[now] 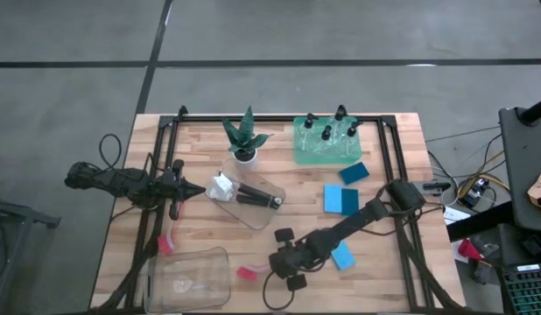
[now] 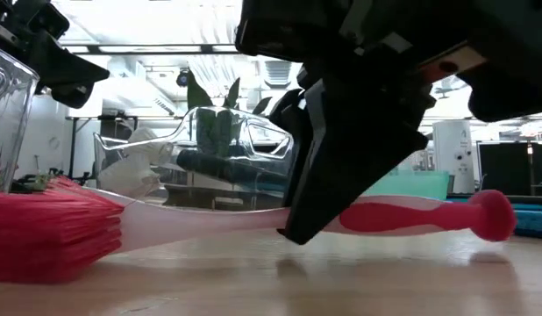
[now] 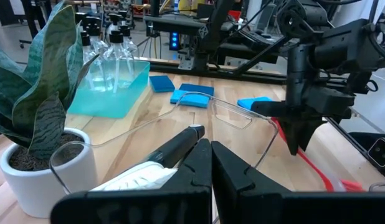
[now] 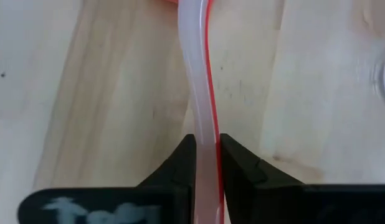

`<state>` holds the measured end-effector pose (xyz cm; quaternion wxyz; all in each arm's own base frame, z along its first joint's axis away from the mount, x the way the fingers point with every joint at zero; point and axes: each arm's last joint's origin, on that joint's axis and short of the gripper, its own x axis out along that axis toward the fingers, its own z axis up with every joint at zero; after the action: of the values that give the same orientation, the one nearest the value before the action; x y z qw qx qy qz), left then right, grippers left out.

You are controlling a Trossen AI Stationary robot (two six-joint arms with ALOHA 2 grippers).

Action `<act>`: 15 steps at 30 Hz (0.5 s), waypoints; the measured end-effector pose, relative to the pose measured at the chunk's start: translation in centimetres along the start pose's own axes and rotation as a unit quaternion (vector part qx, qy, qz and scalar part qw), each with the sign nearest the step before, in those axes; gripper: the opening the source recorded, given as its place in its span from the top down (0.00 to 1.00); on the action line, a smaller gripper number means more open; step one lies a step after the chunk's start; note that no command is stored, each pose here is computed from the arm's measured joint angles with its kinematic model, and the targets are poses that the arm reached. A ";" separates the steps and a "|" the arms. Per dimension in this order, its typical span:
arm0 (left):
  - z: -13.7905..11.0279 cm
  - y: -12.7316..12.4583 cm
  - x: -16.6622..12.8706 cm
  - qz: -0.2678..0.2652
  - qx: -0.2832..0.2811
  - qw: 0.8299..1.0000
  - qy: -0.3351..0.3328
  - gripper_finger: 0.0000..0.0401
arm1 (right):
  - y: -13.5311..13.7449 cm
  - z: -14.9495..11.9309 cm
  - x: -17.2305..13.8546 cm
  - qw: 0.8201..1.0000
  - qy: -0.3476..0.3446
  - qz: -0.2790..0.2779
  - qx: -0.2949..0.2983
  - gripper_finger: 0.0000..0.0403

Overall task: Pick & Place Kitchen Sink Supplies
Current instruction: Put the orange dish brush into the top transparent bin

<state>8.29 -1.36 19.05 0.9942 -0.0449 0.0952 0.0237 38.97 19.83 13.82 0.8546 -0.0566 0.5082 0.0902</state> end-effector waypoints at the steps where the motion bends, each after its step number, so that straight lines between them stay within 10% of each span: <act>1: 0.0 0.0 0.0 0.000 0.000 1.000 0.000 1.00 | -0.1 0.0 -0.2 1.000 0.003 -0.001 0.001 0.90; 15: 0.0 0.0 0.0 0.000 0.000 1.000 0.000 1.00 | -3.3 3.1 -9.2 0.989 -0.117 -0.081 0.047 0.87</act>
<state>8.29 -1.36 19.06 0.9942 -0.0449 0.0952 0.0237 38.07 16.36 23.42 0.9144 -0.0464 0.4021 0.0026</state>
